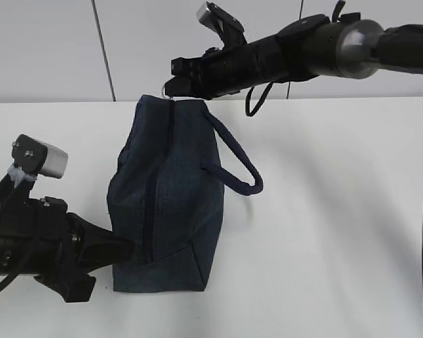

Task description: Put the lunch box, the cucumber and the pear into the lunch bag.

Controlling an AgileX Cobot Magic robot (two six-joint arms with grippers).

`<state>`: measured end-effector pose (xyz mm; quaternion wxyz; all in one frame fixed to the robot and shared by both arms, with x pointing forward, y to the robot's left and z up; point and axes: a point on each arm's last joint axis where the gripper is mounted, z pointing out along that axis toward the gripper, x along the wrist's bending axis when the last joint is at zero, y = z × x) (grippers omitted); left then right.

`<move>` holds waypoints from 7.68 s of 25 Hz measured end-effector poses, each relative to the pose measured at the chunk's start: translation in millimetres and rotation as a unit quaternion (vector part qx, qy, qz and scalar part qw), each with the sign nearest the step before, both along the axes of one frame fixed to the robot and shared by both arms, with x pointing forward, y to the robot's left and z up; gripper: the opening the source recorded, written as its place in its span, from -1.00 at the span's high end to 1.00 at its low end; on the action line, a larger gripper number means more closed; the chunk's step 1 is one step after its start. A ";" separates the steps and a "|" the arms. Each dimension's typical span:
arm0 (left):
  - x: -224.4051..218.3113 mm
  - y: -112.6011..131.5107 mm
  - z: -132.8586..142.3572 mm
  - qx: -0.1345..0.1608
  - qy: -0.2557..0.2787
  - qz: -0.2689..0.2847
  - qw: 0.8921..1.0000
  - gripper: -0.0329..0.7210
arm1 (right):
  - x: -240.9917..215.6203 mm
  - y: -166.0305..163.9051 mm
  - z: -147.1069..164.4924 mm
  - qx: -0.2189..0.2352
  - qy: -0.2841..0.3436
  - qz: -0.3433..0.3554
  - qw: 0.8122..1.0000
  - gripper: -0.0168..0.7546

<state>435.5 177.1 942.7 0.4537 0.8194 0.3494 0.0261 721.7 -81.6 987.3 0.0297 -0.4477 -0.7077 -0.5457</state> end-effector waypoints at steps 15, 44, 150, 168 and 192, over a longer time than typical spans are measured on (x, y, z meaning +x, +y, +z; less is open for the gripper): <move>11.9 23.6 89.4 -0.087 -0.083 0.166 0.979 0.08 | -2.1 -0.5 5.0 -0.025 0.000 0.029 0.999 0.94; 132.3 -23.3 75.0 -0.080 -0.017 0.229 0.970 0.29 | -2.4 -0.2 5.9 -0.024 0.003 0.031 0.999 0.94; -166.3 112.5 128.7 0.134 -0.056 0.289 0.946 -0.05 | -389.2 -184.7 94.1 -0.382 0.021 -0.126 0.915 0.10; -211.7 126.7 113.8 0.095 -0.160 0.314 0.931 -0.02 | -489.3 -230.5 58.2 -0.291 -0.147 -0.206 0.923 0.10; -209.2 124.3 111.6 0.084 -0.160 0.310 0.933 0.25 | -490.9 -230.6 58.0 -0.288 -0.152 -0.204 0.923 0.10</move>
